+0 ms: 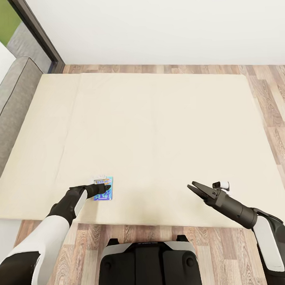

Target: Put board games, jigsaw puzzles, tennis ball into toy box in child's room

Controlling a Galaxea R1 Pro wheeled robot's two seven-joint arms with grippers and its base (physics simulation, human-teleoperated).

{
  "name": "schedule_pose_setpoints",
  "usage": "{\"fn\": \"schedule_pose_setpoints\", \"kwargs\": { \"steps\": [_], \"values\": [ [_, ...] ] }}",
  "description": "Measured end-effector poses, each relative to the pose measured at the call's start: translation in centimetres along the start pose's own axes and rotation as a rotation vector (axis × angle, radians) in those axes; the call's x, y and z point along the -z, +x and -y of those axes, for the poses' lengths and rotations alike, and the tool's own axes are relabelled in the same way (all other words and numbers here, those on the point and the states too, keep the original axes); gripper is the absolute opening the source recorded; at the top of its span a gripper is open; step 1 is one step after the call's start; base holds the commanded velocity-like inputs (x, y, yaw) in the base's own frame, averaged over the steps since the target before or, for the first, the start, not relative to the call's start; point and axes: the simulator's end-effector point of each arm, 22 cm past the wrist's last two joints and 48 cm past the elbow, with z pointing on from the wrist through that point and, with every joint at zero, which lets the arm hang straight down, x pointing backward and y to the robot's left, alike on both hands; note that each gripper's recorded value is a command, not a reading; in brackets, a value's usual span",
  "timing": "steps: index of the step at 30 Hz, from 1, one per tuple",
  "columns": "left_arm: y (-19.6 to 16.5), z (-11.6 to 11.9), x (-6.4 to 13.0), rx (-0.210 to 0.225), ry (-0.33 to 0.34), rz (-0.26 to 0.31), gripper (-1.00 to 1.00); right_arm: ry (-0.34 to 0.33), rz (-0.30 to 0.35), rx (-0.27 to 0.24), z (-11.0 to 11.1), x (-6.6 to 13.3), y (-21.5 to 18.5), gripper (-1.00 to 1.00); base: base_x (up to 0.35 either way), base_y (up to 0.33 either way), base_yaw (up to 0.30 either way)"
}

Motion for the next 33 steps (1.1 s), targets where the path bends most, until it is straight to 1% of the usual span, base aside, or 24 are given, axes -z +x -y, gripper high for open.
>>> {"fn": "schedule_pose_setpoints", "kwargs": {
  "steps": [9,17,33],
  "values": [
    [0.01,0.03,0.0,-0.001,0.001,0.0,1.0,0.0,0.0,0.0,0.0,0.0,0.0,1.0,0.0,-0.017,0.0],
    [0.0,0.05,0.0,-0.001,0.002,0.0,1.0,0.0,0.0,0.001,-0.02,0.0,-0.01,1.0,0.0,-0.195,0.0],
    [0.01,0.09,-0.01,-0.001,0.003,0.0,1.0,0.0,0.0,0.0,0.0,0.0,0.0,1.0,0.0,-0.036,0.0]
  ]
}}
